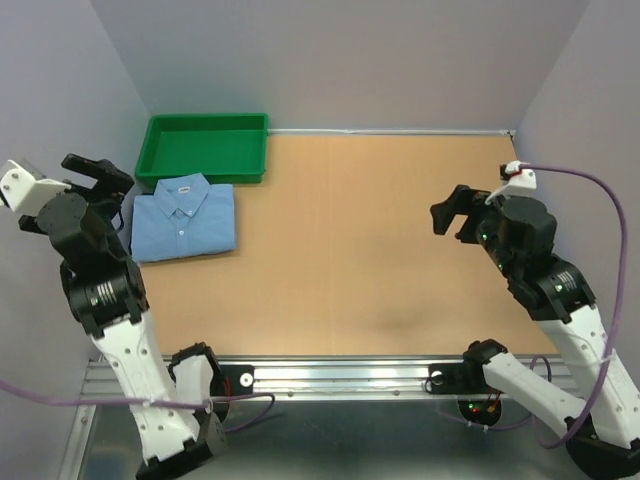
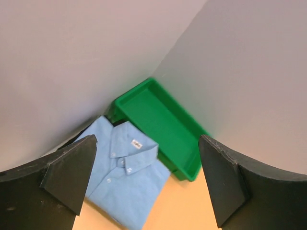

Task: Fold and stack the long sleeve shirts
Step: Neatly place the folded shirt to the corner

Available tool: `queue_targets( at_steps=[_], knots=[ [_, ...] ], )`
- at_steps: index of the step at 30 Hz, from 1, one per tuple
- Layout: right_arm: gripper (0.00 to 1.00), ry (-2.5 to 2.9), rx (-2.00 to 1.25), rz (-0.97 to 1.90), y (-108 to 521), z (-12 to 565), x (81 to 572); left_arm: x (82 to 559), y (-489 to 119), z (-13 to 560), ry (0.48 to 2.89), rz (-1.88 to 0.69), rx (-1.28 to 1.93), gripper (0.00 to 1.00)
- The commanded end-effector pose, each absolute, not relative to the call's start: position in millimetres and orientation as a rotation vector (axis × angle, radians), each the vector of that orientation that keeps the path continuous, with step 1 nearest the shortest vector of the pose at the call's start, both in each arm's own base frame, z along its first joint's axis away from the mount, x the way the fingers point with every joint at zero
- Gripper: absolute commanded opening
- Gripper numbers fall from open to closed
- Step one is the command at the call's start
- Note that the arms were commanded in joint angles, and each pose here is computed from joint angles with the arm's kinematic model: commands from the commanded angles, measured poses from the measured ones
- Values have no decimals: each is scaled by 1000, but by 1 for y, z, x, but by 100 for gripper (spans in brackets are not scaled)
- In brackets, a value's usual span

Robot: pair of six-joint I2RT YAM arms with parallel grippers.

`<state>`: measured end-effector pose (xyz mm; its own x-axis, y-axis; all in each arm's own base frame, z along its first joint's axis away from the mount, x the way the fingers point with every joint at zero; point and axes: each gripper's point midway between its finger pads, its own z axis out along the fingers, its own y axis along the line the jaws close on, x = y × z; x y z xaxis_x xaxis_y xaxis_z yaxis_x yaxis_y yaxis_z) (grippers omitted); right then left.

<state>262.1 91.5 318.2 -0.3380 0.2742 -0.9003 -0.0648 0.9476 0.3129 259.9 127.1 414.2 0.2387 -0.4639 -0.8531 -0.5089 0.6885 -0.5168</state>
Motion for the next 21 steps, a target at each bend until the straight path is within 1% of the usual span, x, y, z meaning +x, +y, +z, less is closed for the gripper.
queue_targets(
  at_steps=[1, 4, 6, 7, 8, 12, 14, 17, 21],
  knots=[
    [100, 1745, 262, 127, 35, 366, 244, 221, 98, 431, 1407, 38, -823, 99],
    [100, 1687, 297, 84, 20, 380, 234, 202, 83, 433, 1387, 18, -795, 99],
    [100, 1659, 289, 67, 12, 385, 225, 180, 77, 435, 1342, 28, -764, 99],
    [100, 1652, 293, 56, 9, 385, 222, 176, 73, 426, 1355, 24, -747, 99],
    [100, 1642, 288, 47, 5, 383, 217, 159, 71, 424, 1332, 28, -736, 99],
    [100, 1614, 304, 33, -5, 375, 204, 132, 74, 391, 1347, 82, -743, 99],
    [100, 1596, 297, 43, -6, 373, 200, 114, 77, 387, 1308, 102, -752, 99],
    [100, 1578, 291, 53, -7, 367, 195, 99, 83, 376, 1287, 147, -765, 99],
    [100, 1593, 290, 54, -6, 355, 197, 97, 83, 367, 1285, 149, -765, 99]
  ],
)
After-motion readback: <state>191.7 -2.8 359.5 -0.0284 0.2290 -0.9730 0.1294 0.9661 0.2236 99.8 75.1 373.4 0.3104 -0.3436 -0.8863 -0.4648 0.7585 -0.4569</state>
